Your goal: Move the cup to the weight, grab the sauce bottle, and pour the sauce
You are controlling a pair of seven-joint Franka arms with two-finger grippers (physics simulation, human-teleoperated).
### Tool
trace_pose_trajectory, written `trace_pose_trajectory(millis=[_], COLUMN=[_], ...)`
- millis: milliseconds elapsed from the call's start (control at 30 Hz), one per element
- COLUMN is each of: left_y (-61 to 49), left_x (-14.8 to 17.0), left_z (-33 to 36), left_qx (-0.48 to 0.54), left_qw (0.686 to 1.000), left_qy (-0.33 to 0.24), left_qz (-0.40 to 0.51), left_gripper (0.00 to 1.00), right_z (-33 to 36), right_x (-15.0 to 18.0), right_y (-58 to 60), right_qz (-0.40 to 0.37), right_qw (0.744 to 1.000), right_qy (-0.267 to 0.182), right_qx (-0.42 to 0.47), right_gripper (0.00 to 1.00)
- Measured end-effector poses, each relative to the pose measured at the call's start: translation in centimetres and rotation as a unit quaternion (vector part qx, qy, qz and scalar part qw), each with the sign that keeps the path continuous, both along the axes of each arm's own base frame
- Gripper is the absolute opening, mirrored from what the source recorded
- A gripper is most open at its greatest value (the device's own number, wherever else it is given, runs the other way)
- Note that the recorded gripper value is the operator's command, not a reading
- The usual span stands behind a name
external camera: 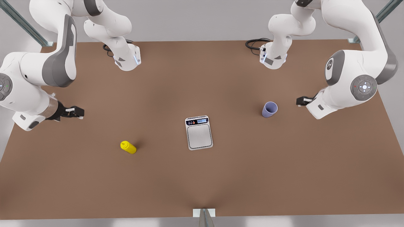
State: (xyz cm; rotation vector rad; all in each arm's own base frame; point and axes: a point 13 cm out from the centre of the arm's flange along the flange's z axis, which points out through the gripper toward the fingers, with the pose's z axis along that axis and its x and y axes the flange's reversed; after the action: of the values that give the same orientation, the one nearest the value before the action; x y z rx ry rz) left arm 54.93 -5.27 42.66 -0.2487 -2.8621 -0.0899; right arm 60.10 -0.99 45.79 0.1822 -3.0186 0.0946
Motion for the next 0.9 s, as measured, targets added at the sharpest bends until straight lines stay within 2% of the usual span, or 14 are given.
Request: trace_pose_trajectory(millis=[133, 300, 333, 433, 533, 567, 667, 800, 900], left_y=[-0.1, 0.7, 1.0, 1.8, 2.2, 2.0, 1.2, 0.2, 0.1], left_x=[0.8, 0.5, -0.3, -7.3, -10.3, -10.3, -11.2, -10.4, -11.3], left_z=[-0.2, -2.3, -3.3, -12.8, -18.9, -19.7, -23.0, -25.0, -27.4], left_qx=[-0.003, -0.002, -0.001, 0.006, 0.005, 0.001, -0.008, -0.015, -0.016], left_qw=[1.0, 1.0, 1.0, 0.994, 0.992, 0.993, 0.994, 0.996, 0.995], left_qy=[-0.013, 0.011, 0.023, 0.107, 0.126, 0.12, 0.112, 0.09, 0.095], left_qz=[-0.001, 0.004, 0.006, 0.004, 0.001, 0.001, -0.005, -0.014, -0.017], left_gripper=[1.0, 1.0, 1.0, 1.0, 1.0, 1.0, 1.0, 1.0, 1.0], right_z=[-2.1, -17.3, -19.9, -23.8, -27.9, -28.4, -28.7, -29.3, -30.8], right_x=[0.0, -0.4, -0.6, -1.3, -2.1, -1.9, 0.4, 3.5, 5.1], right_y=[-0.1, -0.2, -1.1, -1.2, -0.4, 0.2, 1.8, 2.9, 3.6], right_qz=[0.007, -0.002, -0.012, -0.005, 0.029, 0.05, 0.127, 0.222, 0.275], right_qw=[1.0, 0.983, 0.975, 0.948, 0.913, 0.903, 0.879, 0.841, 0.808], right_qy=[0.006, 0.117, 0.131, 0.145, 0.147, 0.134, 0.057, -0.062, -0.134], right_qx=[0.011, 0.142, 0.179, 0.284, 0.38, 0.406, 0.457, 0.49, 0.503], right_gripper=[1.0, 1.0, 1.0, 1.0, 1.0, 1.0, 1.0, 1.0, 1.0])
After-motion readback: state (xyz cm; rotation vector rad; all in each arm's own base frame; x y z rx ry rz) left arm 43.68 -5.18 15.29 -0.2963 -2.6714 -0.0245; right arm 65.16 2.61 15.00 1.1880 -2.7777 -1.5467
